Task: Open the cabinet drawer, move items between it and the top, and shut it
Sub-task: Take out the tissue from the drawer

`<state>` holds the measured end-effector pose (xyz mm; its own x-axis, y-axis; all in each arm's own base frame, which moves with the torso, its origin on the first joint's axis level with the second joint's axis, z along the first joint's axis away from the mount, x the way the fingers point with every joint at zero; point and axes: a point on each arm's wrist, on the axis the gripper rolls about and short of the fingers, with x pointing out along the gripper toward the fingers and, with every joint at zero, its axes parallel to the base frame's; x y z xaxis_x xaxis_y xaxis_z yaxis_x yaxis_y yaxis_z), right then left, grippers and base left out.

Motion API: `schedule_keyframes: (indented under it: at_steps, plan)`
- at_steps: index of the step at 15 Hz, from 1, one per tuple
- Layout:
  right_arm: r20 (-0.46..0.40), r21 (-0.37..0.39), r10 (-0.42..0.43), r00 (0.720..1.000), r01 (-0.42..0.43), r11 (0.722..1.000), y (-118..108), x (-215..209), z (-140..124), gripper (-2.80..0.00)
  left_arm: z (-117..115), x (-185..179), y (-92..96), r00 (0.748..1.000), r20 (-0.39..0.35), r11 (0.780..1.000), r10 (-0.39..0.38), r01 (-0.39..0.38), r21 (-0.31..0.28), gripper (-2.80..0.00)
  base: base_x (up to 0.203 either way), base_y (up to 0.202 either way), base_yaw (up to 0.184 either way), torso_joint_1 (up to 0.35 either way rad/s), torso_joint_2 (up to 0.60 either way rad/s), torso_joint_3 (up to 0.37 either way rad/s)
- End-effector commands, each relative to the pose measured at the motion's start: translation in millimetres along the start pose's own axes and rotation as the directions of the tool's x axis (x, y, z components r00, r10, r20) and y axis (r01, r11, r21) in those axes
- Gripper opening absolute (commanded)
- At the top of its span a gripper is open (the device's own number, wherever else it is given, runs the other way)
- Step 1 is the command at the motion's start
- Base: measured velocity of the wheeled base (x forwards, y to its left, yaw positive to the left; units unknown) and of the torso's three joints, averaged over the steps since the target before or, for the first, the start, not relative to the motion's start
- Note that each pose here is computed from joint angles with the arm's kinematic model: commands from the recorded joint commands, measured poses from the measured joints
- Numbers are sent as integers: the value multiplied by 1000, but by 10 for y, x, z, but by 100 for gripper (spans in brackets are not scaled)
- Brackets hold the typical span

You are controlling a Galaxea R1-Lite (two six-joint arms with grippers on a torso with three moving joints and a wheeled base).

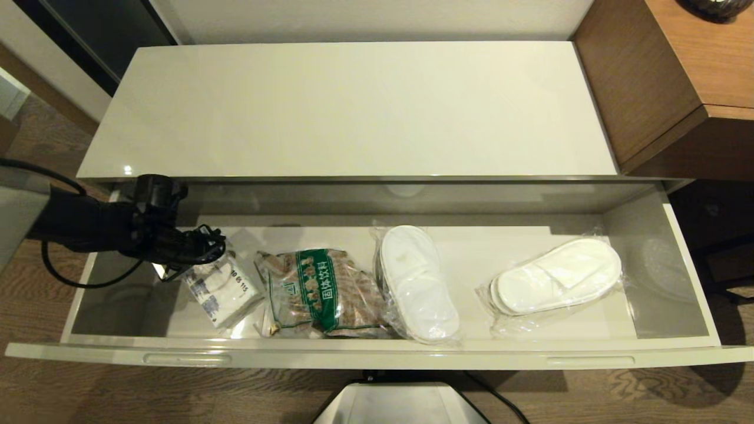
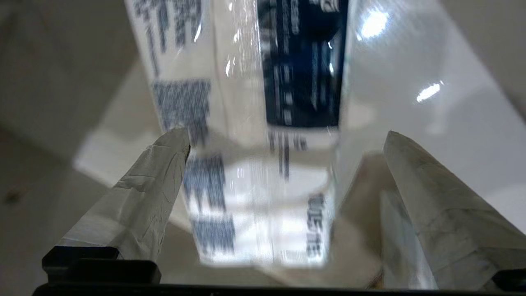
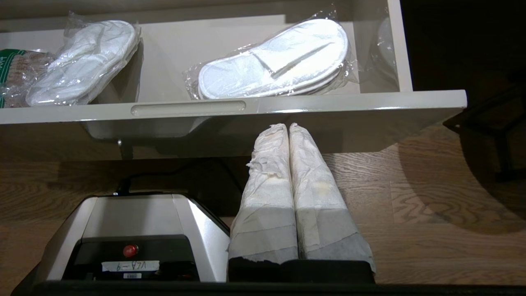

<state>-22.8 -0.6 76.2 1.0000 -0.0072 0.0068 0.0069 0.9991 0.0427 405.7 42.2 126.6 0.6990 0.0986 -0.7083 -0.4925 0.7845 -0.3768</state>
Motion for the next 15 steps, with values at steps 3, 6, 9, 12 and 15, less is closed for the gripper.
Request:
schedule_keyframes:
  at_steps: [3, 6, 9, 12, 15]
  plan:
    - [25, 1, 2, 1000, -2, 1000, -1, -19, -5, -280, -12, 226, 65, 999, 34, 1000, -10, 10, 18, 0, 0, 0, 0, 0, 0, 0]
    - [25, 1, 2, 1000, -2, 1000, -1, -19, -5, -280, -1, 226, 67, 999, 41, 1000, -10, 9, 19, 0, 0, 0, 0, 0, 0, 0]
    - [25, 1, 1, 1000, -1, 1000, 0, -19, -5, -280, 14, 221, 58, 999, 47, 1000, -12, 11, 20, 0, 0, 0, 0, 0, 0, 0]
    - [25, 1, 2, 1000, -2, 1000, -1, -19, -5, -280, 13, 265, 70, 998, 58, 999, 10, -13, 49, 0, 0, 0, 0, 0, 0, 0]
    - [25, 1, 2, 1000, -2, 1000, -1, -19, -5, -280, 63, 355, 158, 998, 63, 999, 24, -26, 31, 0, 0, 0, 0, 0, 0, 0]
